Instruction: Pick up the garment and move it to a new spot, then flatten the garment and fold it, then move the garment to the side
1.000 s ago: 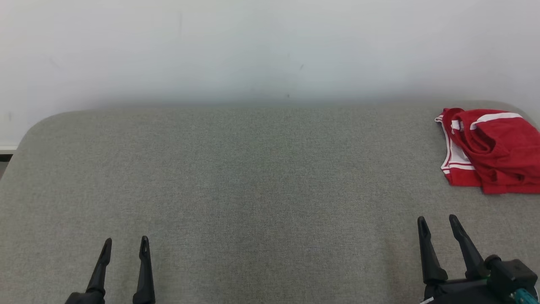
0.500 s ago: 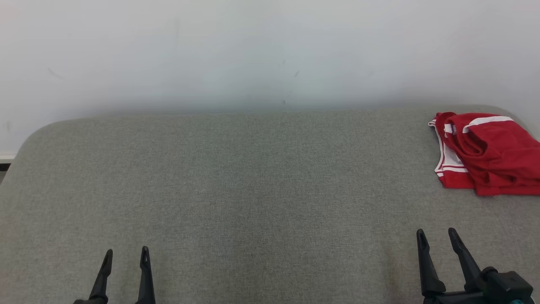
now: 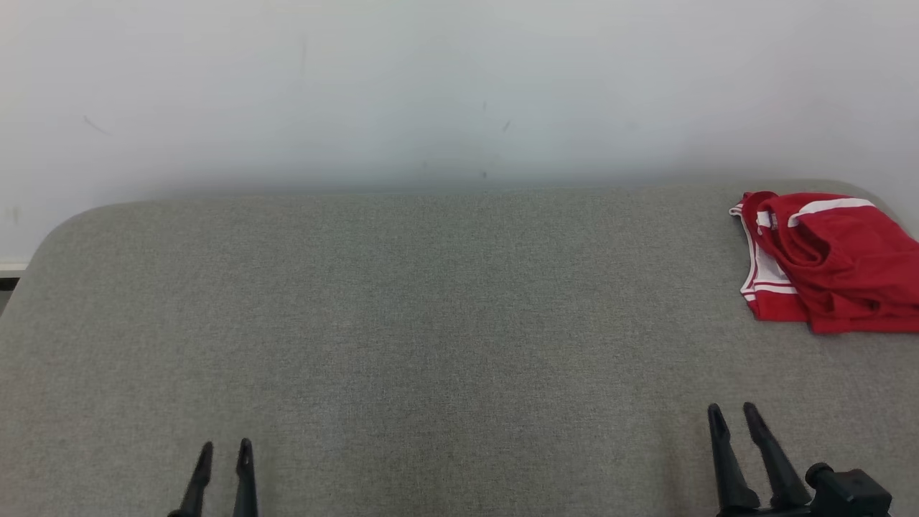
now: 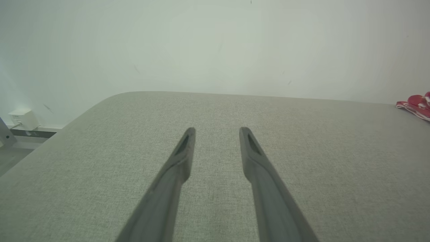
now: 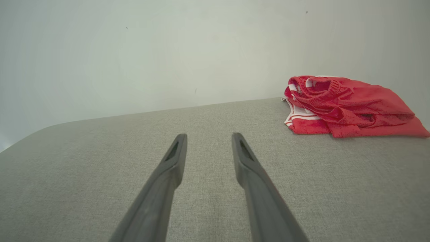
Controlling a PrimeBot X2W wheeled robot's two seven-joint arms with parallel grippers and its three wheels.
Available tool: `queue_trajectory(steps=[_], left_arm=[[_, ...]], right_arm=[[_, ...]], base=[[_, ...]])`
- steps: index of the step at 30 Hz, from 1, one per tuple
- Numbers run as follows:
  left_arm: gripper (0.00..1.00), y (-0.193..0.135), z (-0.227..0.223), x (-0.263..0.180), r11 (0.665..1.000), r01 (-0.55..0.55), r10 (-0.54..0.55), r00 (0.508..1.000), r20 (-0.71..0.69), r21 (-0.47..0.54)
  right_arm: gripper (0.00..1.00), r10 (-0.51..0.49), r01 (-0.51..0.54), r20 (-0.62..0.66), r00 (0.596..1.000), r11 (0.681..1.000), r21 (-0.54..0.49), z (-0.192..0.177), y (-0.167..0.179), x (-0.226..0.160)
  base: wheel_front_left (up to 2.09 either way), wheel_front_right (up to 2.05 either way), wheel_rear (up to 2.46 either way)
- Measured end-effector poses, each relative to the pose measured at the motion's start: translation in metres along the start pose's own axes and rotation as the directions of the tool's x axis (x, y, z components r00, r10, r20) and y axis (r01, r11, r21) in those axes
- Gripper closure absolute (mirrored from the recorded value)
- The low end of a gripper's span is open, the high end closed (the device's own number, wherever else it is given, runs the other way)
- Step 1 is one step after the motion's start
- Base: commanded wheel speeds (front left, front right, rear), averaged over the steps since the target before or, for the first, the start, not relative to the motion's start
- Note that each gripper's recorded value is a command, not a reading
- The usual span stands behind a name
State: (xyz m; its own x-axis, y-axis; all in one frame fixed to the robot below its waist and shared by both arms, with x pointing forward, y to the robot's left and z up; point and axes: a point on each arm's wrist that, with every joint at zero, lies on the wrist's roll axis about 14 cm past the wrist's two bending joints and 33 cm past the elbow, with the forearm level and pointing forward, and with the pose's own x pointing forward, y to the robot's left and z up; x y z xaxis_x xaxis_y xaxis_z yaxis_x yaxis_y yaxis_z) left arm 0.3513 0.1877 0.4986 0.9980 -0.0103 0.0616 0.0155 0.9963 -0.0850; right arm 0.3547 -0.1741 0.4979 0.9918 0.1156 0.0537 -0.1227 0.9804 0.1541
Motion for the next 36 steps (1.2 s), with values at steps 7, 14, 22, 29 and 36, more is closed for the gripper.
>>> queue_trajectory(steps=[7,14,22,29,36], left_arm=[[1.0,0.004,-0.022,-0.007,0.998,-0.028,0.024,0.996,-0.081,-0.05],[1.0,0.01,-0.025,-0.006,0.977,-0.079,0.059,0.993,-0.106,-0.197],[1.0,0.013,-0.023,-0.002,0.937,-0.109,0.075,0.991,-0.113,-0.333],[1.0,0.016,-0.024,0.0,0.891,-0.135,0.087,0.988,-0.129,-0.433],[1.0,0.016,-0.022,0.004,0.837,-0.143,0.087,0.988,-0.13,-0.528]], right_arm=[[1.0,-0.027,0.032,-0.075,0.997,0.998,0.056,-0.022,-0.003,-0.01],[1.0,-0.068,0.084,-0.089,0.994,0.977,0.196,-0.023,-0.011,-0.008],[1.0,-0.097,0.121,-0.092,0.991,0.94,0.32,-0.021,-0.016,-0.005],[1.0,-0.114,0.142,-0.091,0.989,0.897,0.418,-0.018,-0.02,0.0],[1.0,-0.128,0.161,-0.1,0.987,0.849,0.504,-0.018,-0.022,0.002]], base=[[0.0,0.0,0.0],[0.0,0.0,0.0],[0.0,0.0,0.0],[0.0,0.0,0.0],[0.0,0.0,0.0]])
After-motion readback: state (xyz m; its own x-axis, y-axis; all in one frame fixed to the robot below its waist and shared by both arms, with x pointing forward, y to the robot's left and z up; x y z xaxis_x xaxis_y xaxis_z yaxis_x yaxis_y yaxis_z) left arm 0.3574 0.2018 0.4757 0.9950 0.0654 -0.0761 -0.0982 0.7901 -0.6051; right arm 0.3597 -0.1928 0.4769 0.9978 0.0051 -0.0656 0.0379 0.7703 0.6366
